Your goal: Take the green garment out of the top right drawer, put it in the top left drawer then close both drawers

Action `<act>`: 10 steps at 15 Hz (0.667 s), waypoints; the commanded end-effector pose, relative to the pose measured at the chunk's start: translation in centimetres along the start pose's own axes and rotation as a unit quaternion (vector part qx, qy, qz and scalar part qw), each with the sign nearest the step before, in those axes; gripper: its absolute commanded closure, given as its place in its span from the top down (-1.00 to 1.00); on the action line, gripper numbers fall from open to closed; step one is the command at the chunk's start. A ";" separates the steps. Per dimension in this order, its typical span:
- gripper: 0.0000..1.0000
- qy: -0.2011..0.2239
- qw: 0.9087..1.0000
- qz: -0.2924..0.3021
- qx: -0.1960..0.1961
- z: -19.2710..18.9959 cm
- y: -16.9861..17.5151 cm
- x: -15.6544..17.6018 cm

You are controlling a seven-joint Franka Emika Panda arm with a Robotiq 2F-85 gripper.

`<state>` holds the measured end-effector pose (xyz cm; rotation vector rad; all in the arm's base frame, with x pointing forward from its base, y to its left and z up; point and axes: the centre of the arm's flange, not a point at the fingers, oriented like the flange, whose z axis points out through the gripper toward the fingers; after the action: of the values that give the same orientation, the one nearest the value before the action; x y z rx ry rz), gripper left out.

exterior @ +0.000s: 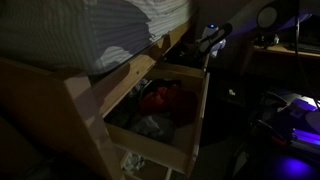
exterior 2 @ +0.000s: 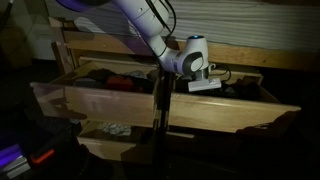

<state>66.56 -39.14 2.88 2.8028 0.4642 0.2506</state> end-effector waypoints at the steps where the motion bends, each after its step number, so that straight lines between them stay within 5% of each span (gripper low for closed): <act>1: -0.95 0.034 0.999 -0.003 -0.017 -4.2 1.0 1.5; 5: -0.95 0.018 0.999 -0.016 0.023 -8.6 2.2 3.7; 10: -0.95 -0.032 0.986 -0.069 0.147 -13.2 2.7 5.5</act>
<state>70.24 -36.50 13.71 2.9367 0.6263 0.1659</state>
